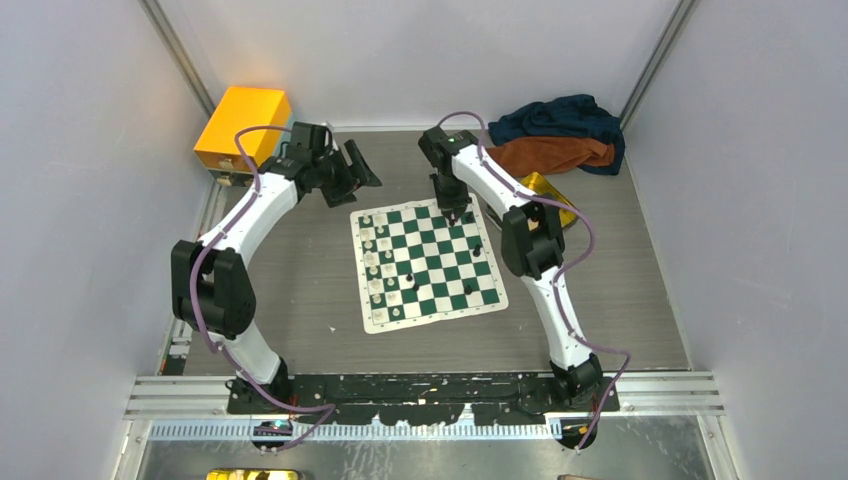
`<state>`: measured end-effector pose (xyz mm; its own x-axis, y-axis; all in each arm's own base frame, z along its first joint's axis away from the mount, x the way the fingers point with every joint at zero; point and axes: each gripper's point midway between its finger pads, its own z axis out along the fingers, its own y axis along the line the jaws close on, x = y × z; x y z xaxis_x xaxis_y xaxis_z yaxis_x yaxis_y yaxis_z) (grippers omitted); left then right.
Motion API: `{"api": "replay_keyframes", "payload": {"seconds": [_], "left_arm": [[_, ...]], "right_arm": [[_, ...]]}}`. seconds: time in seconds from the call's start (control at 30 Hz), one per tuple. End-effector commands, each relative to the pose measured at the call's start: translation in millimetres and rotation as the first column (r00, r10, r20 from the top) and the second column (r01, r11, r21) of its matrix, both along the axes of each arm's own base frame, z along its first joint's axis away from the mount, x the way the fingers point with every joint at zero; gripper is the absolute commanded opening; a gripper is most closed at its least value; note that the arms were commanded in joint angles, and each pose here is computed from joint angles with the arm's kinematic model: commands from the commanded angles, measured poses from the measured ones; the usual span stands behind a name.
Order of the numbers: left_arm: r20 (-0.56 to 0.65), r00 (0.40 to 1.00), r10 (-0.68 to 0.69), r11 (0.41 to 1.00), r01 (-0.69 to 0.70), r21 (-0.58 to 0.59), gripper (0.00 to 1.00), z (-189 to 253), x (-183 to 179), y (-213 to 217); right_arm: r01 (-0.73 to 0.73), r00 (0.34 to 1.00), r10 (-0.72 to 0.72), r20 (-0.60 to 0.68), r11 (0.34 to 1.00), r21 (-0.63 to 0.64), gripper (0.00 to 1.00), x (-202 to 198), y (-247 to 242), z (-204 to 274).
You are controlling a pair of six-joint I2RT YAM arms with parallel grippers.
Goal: Set up the chess pieces on the board
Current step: Place the chess piece on the chessboard.
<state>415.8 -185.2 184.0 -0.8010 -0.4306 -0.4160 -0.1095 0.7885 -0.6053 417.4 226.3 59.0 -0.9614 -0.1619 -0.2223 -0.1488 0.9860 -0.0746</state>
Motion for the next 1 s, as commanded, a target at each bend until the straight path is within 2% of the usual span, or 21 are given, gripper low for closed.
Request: {"api": "replay_keyframes", "payload": {"seconds": [0.0, 0.47, 0.9, 0.97], "left_arm": [[0.09, 0.996, -0.018, 1.0, 0.018, 0.0, 0.75, 32, 4, 1], [0.086, 0.996, -0.024, 1.0, 0.023, 0.009, 0.85, 29, 8, 0], [0.082, 0.996, -0.023, 1.0, 0.023, 0.009, 0.88, 25, 11, -1], [0.081, 0.996, -0.023, 1.0, 0.022, 0.008, 0.92, 24, 11, -1]], "right_arm": [[0.004, 0.999, -0.005, 0.043, 1.0, 0.008, 0.01, 13, -2, 14], [0.017, 0.999, -0.017, 0.034, 1.0, 0.005, 0.01, 22, -7, 3], [0.01, 1.0, -0.01, 0.02, 1.0, 0.008, 0.01, 25, -4, -7], [0.008, 1.0, -0.008, 0.02, 1.0, 0.005, 0.01, 26, -4, -8]]}}
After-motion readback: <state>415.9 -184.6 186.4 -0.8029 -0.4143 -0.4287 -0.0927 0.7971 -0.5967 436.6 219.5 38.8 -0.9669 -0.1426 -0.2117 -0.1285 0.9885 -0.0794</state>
